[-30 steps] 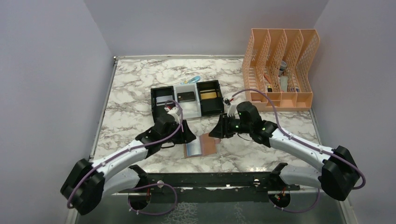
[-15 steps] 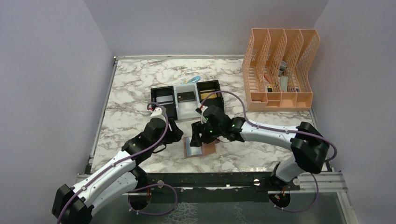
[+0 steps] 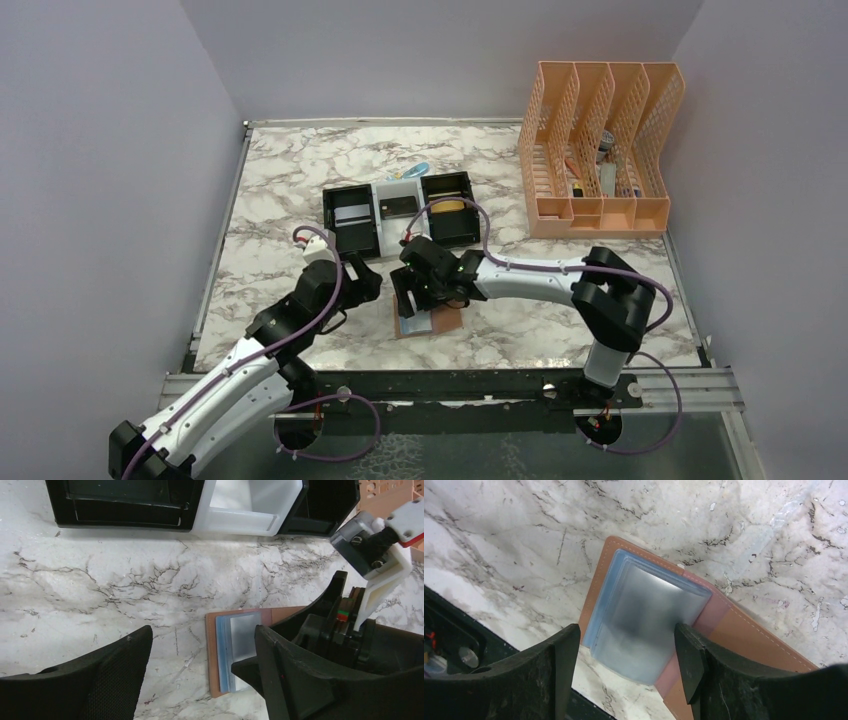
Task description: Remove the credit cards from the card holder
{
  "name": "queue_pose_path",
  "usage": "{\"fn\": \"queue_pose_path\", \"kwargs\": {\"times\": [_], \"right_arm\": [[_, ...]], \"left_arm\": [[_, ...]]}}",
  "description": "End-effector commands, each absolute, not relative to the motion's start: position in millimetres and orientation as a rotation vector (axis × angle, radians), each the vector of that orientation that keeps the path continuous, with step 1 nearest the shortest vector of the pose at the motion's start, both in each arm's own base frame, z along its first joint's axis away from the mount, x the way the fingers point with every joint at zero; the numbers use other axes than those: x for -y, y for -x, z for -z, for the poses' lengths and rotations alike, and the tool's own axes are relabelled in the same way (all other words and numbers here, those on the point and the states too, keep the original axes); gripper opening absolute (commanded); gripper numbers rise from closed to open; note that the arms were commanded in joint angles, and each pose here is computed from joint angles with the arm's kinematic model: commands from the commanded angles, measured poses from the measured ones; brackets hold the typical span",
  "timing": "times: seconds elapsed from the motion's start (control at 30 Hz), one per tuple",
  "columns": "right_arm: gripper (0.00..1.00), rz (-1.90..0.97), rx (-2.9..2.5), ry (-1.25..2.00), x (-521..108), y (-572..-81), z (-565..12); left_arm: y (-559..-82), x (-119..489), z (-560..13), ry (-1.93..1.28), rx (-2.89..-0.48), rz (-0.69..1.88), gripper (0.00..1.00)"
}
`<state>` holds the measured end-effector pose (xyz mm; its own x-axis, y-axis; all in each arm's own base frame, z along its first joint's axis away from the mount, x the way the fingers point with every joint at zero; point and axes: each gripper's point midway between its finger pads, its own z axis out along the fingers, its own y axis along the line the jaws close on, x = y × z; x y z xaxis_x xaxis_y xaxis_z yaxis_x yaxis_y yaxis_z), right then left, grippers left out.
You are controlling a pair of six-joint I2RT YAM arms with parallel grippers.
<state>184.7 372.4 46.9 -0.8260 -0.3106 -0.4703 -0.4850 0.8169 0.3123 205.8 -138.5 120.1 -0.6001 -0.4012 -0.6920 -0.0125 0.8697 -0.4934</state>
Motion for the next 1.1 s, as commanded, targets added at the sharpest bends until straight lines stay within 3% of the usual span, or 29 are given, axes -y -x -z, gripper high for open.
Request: {"fn": "queue_pose_path", "kwargs": {"times": [0.0,0.4,0.67,1.07], "right_arm": [[0.70,-0.435,-2.621,0.541,-366,-194,-34],[0.60,-0.321,-2.670,0.498,-350,-194,-7],[0.45,-0.675,-2.616,0.512,-367,-177,-25],[0.40,-0.921,-2.609,0.431,-355,-179,-29]], "left_arm": [[-208,130,-125,0.333,-2.130,0.532,0.79],[-206,134,-121,0.314,-2.153,0.545,0.80],[-208,154,-123,0.218,-2.172,0.620,0.80],[-198,194,-107,0.082,-2.228,0.834,0.80]]}}
